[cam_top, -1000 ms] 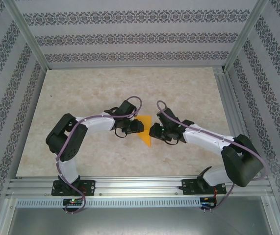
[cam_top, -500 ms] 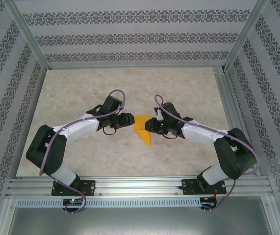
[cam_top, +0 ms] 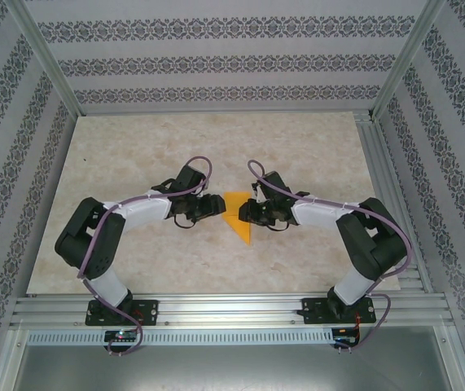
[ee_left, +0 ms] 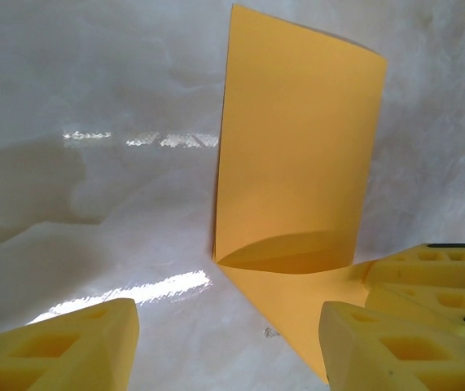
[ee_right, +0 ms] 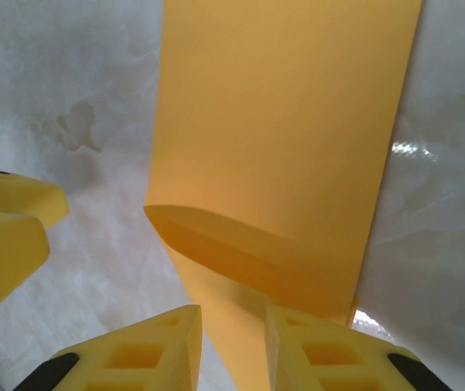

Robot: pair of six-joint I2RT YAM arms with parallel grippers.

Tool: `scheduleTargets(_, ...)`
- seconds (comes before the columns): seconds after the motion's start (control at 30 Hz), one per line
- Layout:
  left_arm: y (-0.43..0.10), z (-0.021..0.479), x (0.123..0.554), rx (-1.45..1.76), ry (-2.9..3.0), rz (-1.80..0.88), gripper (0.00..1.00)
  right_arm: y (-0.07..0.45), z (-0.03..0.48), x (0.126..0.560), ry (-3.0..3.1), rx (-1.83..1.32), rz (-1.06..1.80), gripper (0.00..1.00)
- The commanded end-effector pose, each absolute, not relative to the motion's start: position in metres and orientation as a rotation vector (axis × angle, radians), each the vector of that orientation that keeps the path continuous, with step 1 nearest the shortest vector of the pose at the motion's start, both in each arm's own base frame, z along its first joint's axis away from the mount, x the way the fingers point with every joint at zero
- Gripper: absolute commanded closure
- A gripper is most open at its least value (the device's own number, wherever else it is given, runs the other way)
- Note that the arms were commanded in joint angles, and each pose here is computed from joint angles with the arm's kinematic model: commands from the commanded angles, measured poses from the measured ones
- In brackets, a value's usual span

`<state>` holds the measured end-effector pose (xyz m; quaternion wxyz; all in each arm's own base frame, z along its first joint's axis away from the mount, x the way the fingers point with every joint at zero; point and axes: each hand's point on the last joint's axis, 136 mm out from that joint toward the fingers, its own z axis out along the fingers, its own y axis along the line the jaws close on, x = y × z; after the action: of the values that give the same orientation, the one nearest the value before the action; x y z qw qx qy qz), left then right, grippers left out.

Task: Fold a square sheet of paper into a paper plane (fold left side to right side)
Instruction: Fourth fold the wing at the center of the table.

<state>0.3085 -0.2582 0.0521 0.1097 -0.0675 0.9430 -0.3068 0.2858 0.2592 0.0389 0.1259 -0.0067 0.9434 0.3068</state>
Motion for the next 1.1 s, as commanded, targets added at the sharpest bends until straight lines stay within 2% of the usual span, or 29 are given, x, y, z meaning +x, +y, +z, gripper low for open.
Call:
scheduleTargets(0.0,-0.27,0.056,0.315,-0.207,2.736,-0.994,0.38,0.256,0.033,0.291,2.758,-0.036,0.835,0.73)
scheduleTargets(0.37,-0.284,0.052,0.317,-0.19,2.752,-1.016,0.41,0.25,0.024,0.291,2.79,-0.026,0.788,0.73)
scheduleTargets(0.63,-0.297,0.052,0.316,-0.152,2.766,-1.008,0.42,0.246,0.016,0.29,2.822,-0.008,0.764,0.77)
scheduleTargets(1.07,-0.295,0.046,0.314,-0.157,2.796,-0.96,0.41,0.239,0.01,0.288,2.843,0.013,0.728,0.77)
